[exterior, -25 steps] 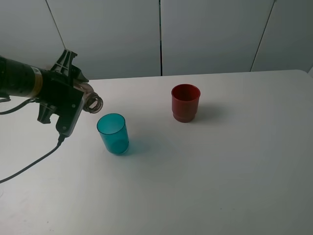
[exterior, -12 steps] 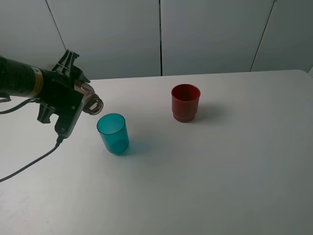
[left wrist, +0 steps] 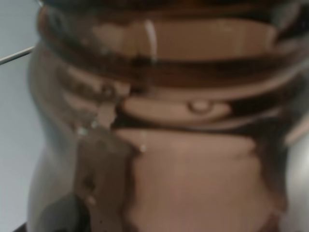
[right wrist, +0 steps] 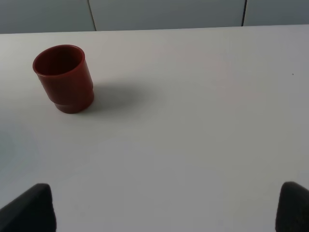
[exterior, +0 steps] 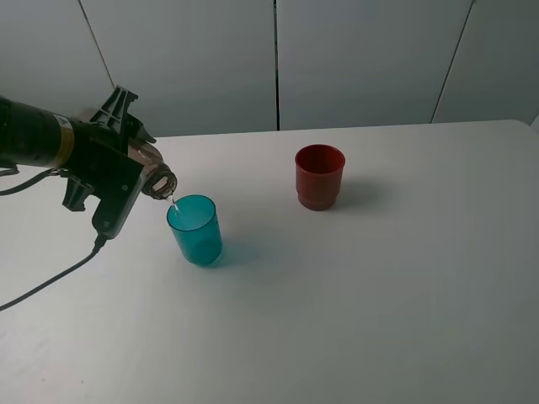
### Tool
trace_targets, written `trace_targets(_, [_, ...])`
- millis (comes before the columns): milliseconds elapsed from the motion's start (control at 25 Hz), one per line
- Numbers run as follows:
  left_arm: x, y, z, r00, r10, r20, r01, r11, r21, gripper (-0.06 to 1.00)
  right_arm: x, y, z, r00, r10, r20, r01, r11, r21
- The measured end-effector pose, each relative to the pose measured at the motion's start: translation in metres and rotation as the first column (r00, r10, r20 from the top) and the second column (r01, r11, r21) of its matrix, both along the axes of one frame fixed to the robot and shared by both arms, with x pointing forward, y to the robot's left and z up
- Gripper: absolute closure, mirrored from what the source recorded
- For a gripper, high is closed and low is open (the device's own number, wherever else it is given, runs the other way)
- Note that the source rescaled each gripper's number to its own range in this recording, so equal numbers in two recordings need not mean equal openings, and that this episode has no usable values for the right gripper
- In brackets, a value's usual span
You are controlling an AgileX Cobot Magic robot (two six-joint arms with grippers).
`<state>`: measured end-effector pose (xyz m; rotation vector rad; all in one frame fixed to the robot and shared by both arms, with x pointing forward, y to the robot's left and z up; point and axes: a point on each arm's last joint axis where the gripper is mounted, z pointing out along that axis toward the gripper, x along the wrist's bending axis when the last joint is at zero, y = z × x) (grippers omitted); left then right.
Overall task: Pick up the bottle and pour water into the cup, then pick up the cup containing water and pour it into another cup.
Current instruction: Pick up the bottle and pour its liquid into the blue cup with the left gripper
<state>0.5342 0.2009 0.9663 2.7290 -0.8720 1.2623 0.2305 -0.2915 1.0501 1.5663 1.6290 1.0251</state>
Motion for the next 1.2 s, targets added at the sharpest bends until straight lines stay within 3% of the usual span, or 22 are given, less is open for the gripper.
trace_targets(1200, [0.0043,0.0000,0.0052,1.000,-0.004,0.028,0.003,1.000,0.019,0.94,0.0000,0.0000,0.0000,1.000,0.000,0.000,0.000,1.000,0.000])
